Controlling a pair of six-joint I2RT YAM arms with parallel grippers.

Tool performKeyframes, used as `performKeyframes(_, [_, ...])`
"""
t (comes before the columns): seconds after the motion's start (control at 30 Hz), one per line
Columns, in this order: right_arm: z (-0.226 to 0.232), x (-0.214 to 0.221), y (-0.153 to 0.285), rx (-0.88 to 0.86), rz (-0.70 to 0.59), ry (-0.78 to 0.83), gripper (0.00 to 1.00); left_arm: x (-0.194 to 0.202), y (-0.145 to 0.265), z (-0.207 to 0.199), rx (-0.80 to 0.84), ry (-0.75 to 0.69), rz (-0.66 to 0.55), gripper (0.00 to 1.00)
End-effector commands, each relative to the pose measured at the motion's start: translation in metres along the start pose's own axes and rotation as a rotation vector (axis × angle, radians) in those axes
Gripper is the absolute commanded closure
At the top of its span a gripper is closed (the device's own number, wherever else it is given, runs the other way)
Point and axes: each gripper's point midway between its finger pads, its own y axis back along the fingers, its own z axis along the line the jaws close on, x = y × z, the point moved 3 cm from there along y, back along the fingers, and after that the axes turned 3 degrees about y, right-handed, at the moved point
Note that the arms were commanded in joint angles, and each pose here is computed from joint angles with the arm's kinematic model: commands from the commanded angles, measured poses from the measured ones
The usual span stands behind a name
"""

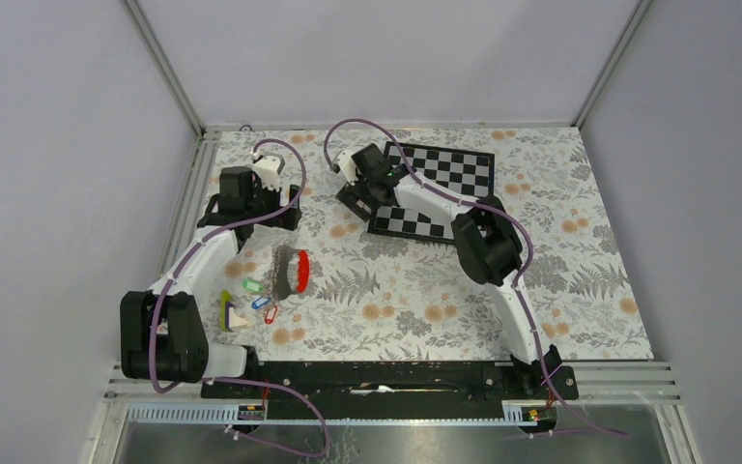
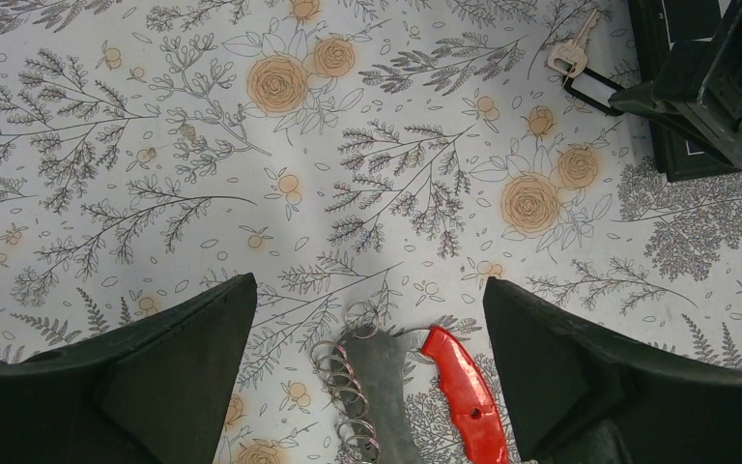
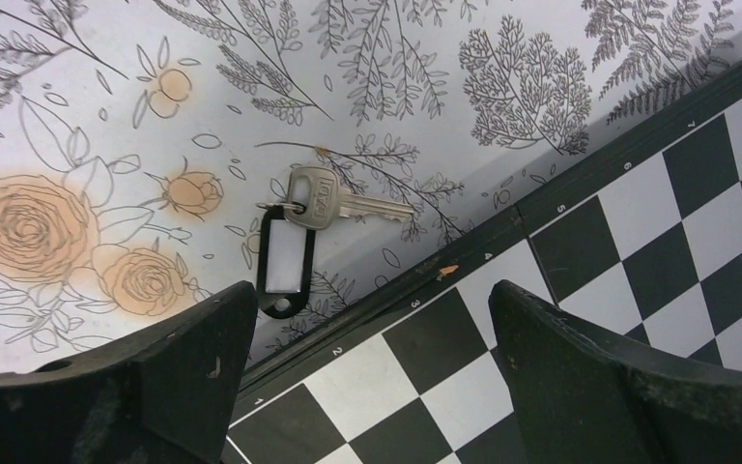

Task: Put the keys on the keyring

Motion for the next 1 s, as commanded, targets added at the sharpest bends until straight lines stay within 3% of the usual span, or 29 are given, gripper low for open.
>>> performKeyframes(0.0, [-0.012, -0.003, 0.004, 0.067, 0.024, 0.032, 0.04, -0.027, 0.007, 0.003, -0.024, -0.015, -0.073, 0.01])
performKeyframes(0.13, [-0.015, -0.001, 0.014, 0.084, 0.025, 0.046, 0.04, -0.02, 0.005, 0.0, 0.01, -0.043, -0.043, 0.01])
performKeyframes(0.3, [-0.01, 0.0, 0.035, 0.05, 0.007, 0.049, 0.03, 0.009, -0.001, -0.007, 0.093, -0.083, 0.121, 0.02])
performKeyframes(0.67, [0.019, -0.017, 0.106, -0.155, -0.142, -0.009, 0.01, 0.055, -0.002, 0.01, 0.022, -0.107, 0.383, 0.23])
performKeyframes(0.97, [0.039, 0.007, 0.149, -0.253, -0.138, 0.028, 0.01, 0.1, 0.035, 0.007, 0.072, -0.177, 0.603, 0.23])
